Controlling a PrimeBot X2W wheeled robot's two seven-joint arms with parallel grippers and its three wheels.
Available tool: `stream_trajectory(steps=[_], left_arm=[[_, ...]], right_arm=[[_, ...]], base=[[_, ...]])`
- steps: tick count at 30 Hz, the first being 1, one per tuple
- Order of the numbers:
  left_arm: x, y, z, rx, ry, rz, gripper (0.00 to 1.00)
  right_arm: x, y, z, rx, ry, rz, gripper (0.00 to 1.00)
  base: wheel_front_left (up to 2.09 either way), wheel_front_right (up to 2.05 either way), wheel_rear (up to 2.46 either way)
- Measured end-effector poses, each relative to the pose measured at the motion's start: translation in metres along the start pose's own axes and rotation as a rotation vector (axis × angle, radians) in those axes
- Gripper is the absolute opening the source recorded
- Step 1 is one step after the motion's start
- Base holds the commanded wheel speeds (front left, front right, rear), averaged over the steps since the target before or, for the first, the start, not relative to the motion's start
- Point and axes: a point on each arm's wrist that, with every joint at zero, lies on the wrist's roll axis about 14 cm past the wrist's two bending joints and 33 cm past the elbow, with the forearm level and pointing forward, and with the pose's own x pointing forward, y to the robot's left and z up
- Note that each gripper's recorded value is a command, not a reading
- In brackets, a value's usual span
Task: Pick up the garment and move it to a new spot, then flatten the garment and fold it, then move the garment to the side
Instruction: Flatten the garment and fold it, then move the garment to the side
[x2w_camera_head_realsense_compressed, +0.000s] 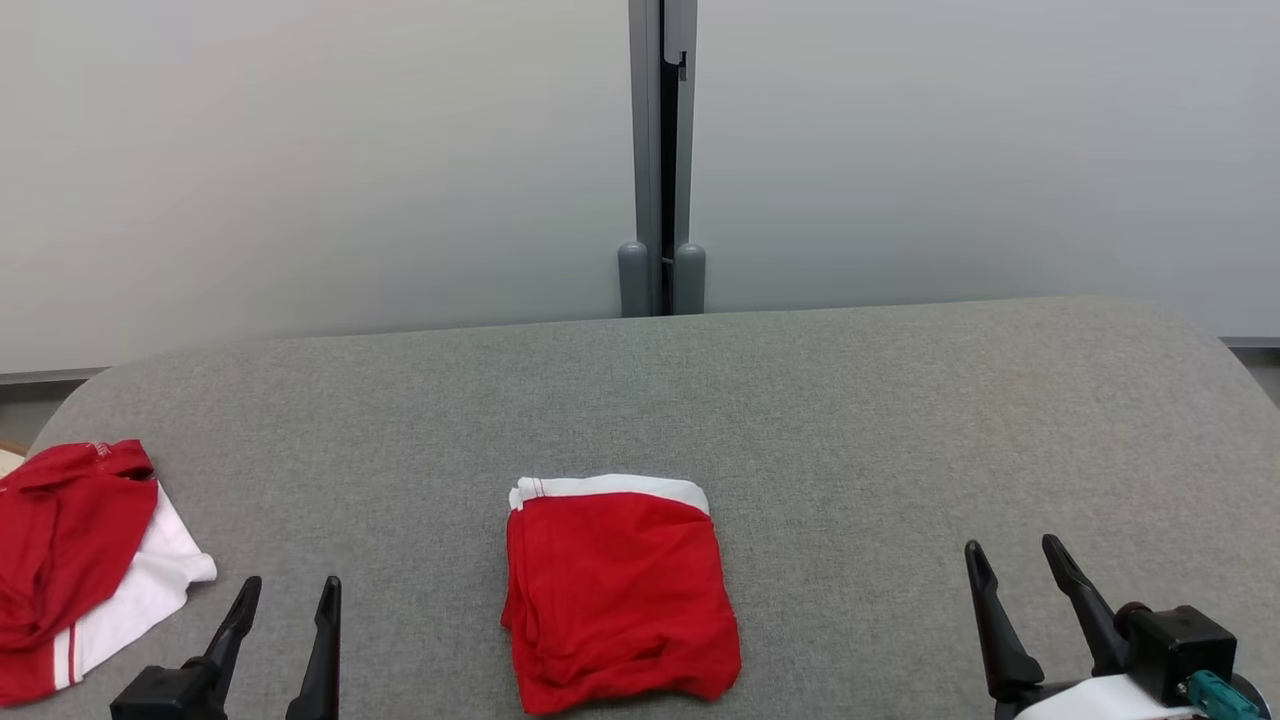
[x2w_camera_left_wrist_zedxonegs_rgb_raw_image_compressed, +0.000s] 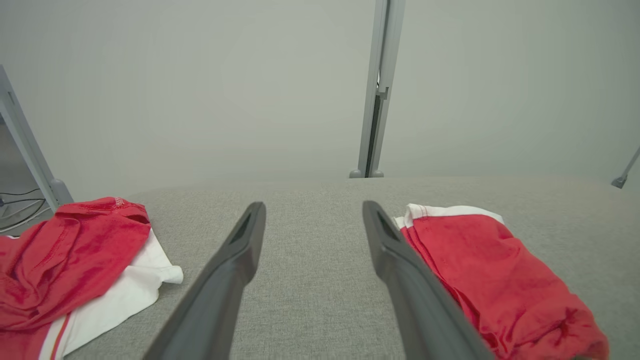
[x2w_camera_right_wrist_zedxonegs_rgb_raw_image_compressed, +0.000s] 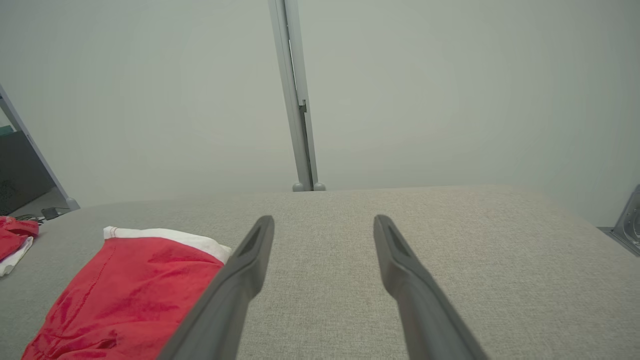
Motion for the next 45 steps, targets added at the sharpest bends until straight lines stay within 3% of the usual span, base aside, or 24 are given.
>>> stream_trajectory(steps=[33, 45], left_arm=[[-0.005, -0.003, 0.002, 0.008, 0.015, 0.004, 1.00], [0.024, 0.016, 0.033, 0.010, -0.083, 0.029, 1.00]], right_arm=[[-0.002, -0.004, -0.002, -0.020, 0.035, -0.010, 1.00], [0.045, 0.052, -0.071, 0.035, 0.254, 0.180, 1.00]], base=[[0.00, 0.00, 0.00], [0.00, 0.00, 0.00]])
